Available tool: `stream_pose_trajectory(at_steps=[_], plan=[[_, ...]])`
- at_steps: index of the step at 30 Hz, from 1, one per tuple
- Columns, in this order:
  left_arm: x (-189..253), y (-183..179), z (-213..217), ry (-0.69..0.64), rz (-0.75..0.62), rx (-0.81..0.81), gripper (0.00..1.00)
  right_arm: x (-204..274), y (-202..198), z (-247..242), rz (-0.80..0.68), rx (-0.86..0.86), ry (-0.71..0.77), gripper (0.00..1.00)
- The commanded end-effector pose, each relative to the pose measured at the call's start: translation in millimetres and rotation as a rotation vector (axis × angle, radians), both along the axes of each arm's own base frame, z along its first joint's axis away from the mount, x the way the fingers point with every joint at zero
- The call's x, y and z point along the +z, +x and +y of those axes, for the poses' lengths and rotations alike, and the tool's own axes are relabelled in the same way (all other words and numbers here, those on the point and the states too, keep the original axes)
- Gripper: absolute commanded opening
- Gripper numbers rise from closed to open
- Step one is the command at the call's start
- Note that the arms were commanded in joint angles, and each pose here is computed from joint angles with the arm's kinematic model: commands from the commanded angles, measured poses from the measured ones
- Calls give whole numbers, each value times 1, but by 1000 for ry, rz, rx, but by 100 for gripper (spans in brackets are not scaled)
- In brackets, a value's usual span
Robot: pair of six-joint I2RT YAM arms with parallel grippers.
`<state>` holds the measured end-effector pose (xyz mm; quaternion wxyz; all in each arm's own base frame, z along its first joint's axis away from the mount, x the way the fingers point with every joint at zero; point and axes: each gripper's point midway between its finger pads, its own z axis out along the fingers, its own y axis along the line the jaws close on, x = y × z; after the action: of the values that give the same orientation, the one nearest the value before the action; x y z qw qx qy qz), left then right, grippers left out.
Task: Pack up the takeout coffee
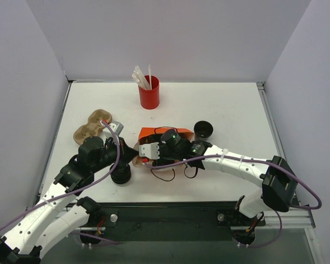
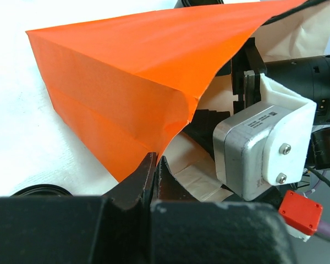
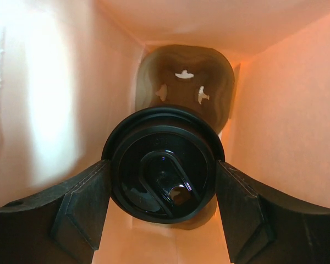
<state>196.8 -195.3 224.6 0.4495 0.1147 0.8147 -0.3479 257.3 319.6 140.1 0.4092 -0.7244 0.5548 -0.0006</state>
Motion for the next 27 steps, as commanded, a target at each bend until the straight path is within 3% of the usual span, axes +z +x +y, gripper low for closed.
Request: stream_pose_trajectory(at_steps=[1, 13, 27], plan=[[15, -3, -3, -56, -14, -4, 0, -9, 16, -11, -37, -41, -38, 37], [-5, 5, 6, 43, -21, 17, 0, 24, 9, -19, -55, -27, -39, 37], [-1, 13, 1, 63, -69, -5, 0, 14, 7, -44, -83, 14, -120, 37]])
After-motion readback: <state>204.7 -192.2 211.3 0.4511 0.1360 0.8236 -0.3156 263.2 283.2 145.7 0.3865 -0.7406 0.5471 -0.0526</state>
